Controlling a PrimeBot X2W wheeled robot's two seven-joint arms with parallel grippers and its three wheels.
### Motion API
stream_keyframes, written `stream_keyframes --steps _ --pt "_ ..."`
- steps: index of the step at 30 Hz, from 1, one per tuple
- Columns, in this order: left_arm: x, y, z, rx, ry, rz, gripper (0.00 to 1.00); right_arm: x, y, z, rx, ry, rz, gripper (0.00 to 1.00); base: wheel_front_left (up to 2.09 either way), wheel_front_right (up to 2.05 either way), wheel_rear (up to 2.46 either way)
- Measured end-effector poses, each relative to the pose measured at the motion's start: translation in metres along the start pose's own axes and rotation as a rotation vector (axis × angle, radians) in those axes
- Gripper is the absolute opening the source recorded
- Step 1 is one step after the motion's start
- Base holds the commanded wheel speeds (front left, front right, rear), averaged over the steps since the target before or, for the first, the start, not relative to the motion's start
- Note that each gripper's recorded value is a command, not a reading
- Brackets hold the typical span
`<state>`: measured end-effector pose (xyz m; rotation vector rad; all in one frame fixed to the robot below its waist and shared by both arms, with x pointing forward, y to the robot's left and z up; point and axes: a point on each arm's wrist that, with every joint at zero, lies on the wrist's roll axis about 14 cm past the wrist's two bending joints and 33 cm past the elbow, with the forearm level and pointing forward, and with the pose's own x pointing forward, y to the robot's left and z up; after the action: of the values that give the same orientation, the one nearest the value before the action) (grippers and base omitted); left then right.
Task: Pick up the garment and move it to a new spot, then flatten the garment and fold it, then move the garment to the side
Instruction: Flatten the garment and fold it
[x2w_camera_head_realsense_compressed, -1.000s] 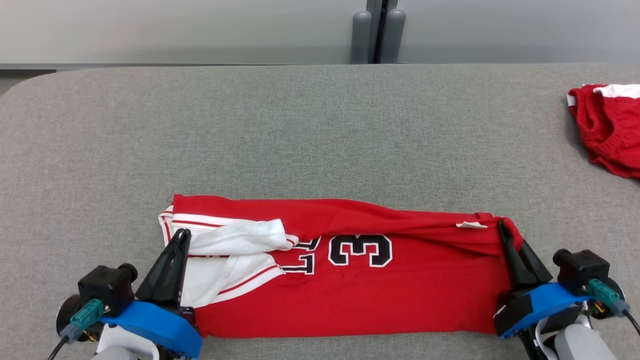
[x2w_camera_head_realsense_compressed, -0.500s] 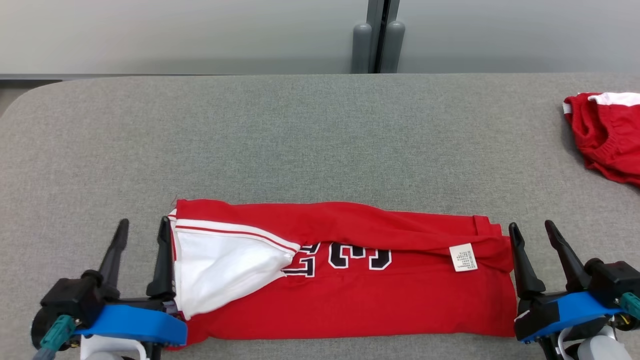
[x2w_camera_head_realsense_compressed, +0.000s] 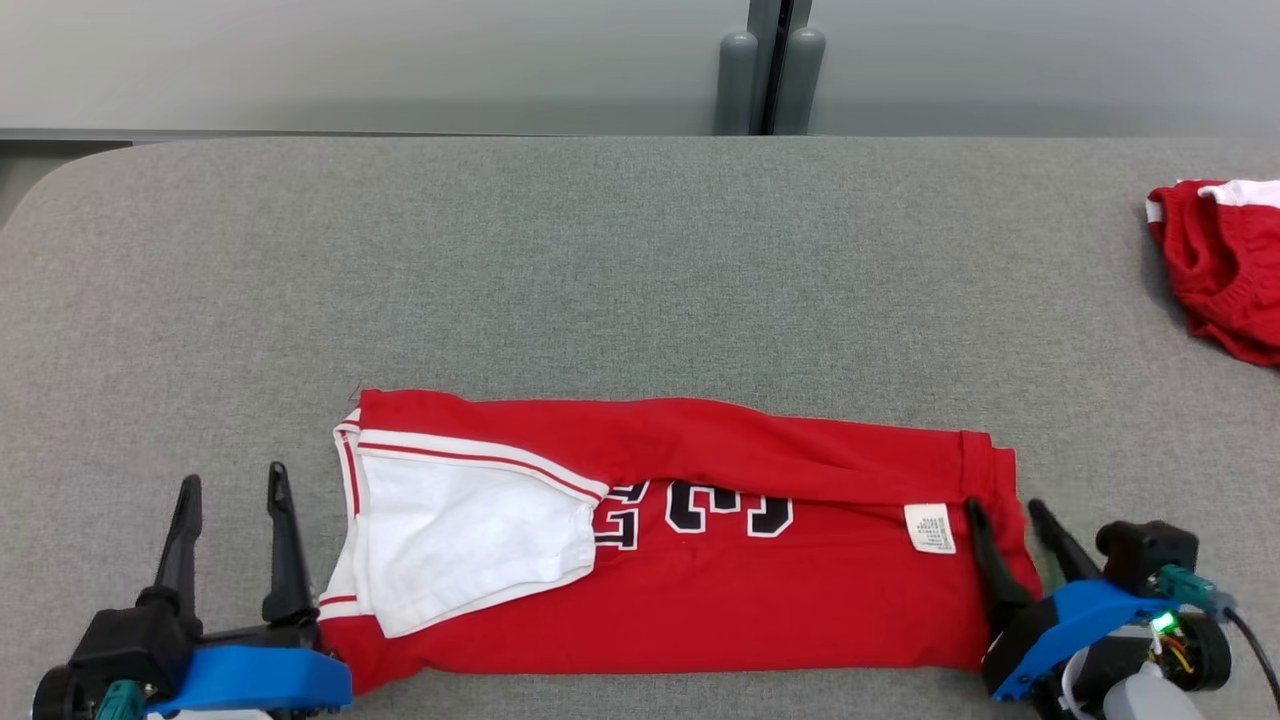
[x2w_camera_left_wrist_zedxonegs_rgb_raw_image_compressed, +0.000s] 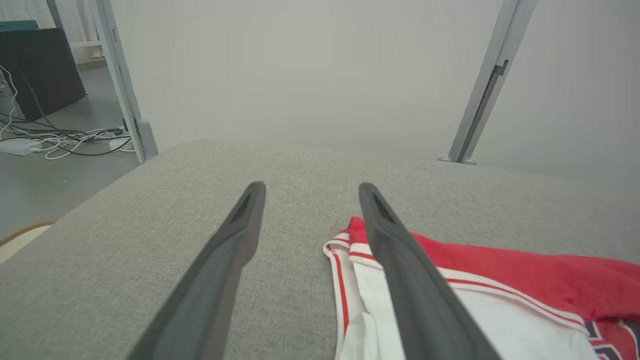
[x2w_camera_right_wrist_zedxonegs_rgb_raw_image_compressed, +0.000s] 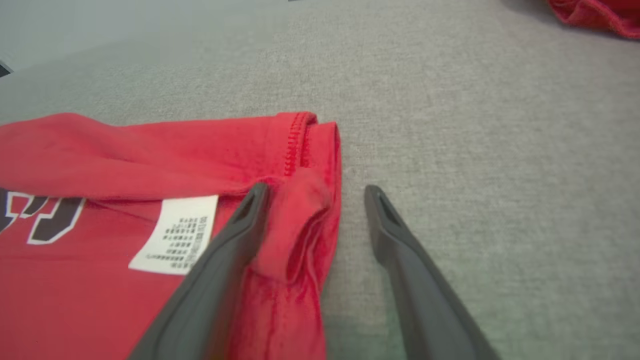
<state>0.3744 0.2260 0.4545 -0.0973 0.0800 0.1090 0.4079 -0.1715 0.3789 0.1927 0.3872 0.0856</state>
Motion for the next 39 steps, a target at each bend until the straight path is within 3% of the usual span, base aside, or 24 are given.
stream_keyframes --steps 6,7,8,9,10,17,24,28,33,39 --pt "-0.006 0.008 -0.01 0.031 0.026 0.021 1.0 -0.004 0.009 -0.019 0.009 0.063 0.021 1.0 0.0 0.0 0.0" --pt "-0.006 0.008 -0.011 0.041 0.028 0.02 1.0 -0.004 0.011 -0.02 0.012 0.069 0.024 0.96 0.0 0.0 0.0" --pt "-0.007 0.008 -0.011 0.047 0.029 0.02 1.0 -0.004 0.012 -0.022 0.014 0.074 0.027 0.46 0.0 0.0 0.0" --pt "-0.007 0.008 -0.012 0.046 0.031 0.02 1.0 -0.003 0.013 -0.022 0.019 0.075 0.028 0.2 0.0 0.0 0.0" --pt "-0.007 0.008 -0.013 0.048 0.032 0.021 1.0 -0.003 0.014 -0.022 0.024 0.076 0.03 0.0 0.0 0.0 0.0" --pt "-0.009 0.01 -0.014 0.076 0.038 0.016 1.0 -0.002 0.01 -0.015 0.075 0.047 0.014 0.0 0.0 0.0 0.0" --pt "-0.013 0.004 -0.012 0.098 0.03 -0.004 1.0 -0.019 -0.066 0.016 0.047 -0.032 -0.15 0.0 0.0 0.0 0.0" --pt "-0.012 0.0 -0.009 0.094 0.019 -0.011 1.0 -0.03 -0.092 0.029 0.03 -0.051 -0.205 0.0 0.0 0.0 0.0" --pt "-0.014 -0.003 -0.01 0.091 0.022 -0.018 1.0 -0.034 -0.091 0.037 0.027 -0.07 -0.201 0.0 0.0 0.0 0.0" --pt "-0.015 -0.001 -0.013 0.085 0.03 -0.013 1.0 -0.028 -0.054 0.041 0.017 -0.075 -0.104 0.0 0.0 0.0 0.0"
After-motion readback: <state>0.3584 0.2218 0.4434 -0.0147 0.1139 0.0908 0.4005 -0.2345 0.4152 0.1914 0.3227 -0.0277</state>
